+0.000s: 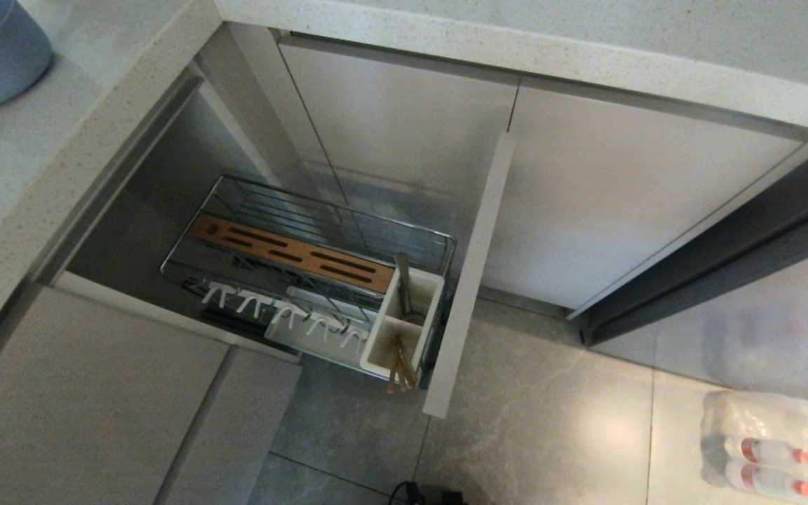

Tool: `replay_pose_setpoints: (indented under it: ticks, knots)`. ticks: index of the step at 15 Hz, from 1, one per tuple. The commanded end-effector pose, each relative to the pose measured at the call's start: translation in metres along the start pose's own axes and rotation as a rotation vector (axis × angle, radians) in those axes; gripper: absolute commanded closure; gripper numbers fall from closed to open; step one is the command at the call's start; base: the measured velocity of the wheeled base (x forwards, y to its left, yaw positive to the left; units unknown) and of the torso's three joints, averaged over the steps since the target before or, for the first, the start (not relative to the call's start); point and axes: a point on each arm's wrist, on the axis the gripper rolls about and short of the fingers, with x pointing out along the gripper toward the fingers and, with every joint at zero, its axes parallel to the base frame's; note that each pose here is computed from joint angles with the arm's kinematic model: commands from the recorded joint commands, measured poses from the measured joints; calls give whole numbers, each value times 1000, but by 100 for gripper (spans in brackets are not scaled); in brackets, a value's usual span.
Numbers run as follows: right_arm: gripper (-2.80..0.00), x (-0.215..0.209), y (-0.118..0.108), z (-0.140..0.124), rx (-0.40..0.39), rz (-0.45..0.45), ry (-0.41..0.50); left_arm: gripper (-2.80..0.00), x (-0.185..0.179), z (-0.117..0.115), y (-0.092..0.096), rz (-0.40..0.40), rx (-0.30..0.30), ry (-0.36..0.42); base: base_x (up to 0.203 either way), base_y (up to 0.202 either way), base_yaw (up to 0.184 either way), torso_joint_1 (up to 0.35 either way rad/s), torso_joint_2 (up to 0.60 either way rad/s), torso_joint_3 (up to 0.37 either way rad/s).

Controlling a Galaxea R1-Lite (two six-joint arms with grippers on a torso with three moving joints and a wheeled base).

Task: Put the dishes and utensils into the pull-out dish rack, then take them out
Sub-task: Pick up the bowl and place it in the cupboard

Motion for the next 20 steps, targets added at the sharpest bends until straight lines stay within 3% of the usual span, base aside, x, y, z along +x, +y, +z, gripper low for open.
replay_pose_setpoints:
  ticks: [1, 7, 8, 20]
  knots:
    - [0, 0, 0, 0, 0, 0, 1, 0, 42, -23, 5, 65, 11, 25, 0, 0, 0, 0, 0, 0]
    - [0, 0, 0, 0, 0, 0, 1, 0, 43, -23, 6, 76, 12, 26, 0, 0, 0, 0, 0, 0]
    - [0, 0, 0, 0, 0, 0, 1, -280, 43, -23, 6, 73, 13, 29, 0, 0, 0, 0, 0, 0]
    - [0, 0, 0, 0, 0, 0, 1, -280, 51, -33, 1, 37, 7, 63, 0, 0, 0, 0, 0, 0]
